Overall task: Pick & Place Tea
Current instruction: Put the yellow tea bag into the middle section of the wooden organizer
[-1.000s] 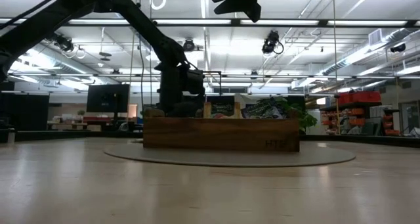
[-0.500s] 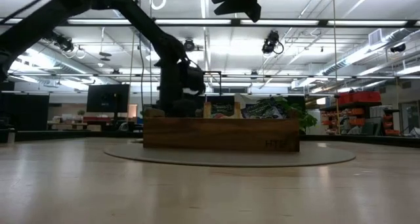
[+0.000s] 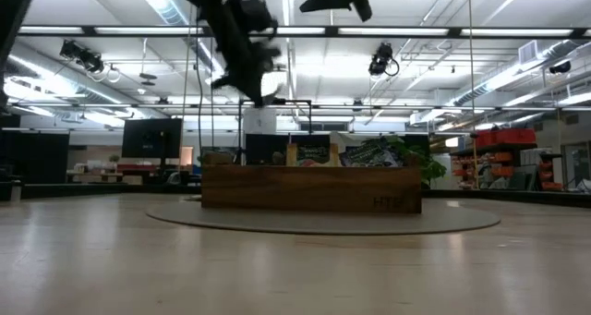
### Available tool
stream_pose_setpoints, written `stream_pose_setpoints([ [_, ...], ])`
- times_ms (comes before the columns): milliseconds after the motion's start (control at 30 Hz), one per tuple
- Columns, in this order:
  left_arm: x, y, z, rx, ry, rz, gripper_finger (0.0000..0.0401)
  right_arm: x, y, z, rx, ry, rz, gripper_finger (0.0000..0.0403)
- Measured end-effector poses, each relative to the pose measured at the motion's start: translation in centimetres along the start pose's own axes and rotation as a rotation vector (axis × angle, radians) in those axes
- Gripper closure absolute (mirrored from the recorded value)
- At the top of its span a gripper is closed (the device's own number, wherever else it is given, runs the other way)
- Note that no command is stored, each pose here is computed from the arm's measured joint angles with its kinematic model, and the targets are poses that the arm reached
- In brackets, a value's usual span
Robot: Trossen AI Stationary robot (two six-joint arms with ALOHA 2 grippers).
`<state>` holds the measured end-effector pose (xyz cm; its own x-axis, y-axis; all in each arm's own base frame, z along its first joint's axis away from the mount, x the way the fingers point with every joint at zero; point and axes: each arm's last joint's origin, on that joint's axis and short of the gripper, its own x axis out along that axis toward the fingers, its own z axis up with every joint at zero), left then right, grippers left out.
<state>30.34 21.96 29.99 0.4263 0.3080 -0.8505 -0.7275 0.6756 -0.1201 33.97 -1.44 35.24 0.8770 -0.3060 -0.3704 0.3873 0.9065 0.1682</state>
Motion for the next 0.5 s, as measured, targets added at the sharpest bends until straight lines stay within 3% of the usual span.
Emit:
stream_pose_setpoints([
  [100, -3.7, -1.1, 0.8, -0.056, -0.182, -0.061, 0.0397, -0.3, -0.2, 1.1, 0.033, -0.14, -0.13, 0.0254],
  [200, -6.6, -2.4, 1.1, -0.076, -0.324, -0.122, 0.0396, -0.5, -0.4, 2.1, -0.015, -0.254, -0.243, 0.0254],
  [367, -10.6, -4.5, 0.9, -0.057, -0.503, -0.184, 0.0398, -0.8, -0.2, 3.0, -0.2, -0.313, -0.284, 0.0254],
  [500, -12.1, -6.0, 0.4, -0.044, -0.561, -0.231, 0.0397, -0.7, -0.4, 3.2, -0.21, -0.321, -0.292, 0.0252],
])
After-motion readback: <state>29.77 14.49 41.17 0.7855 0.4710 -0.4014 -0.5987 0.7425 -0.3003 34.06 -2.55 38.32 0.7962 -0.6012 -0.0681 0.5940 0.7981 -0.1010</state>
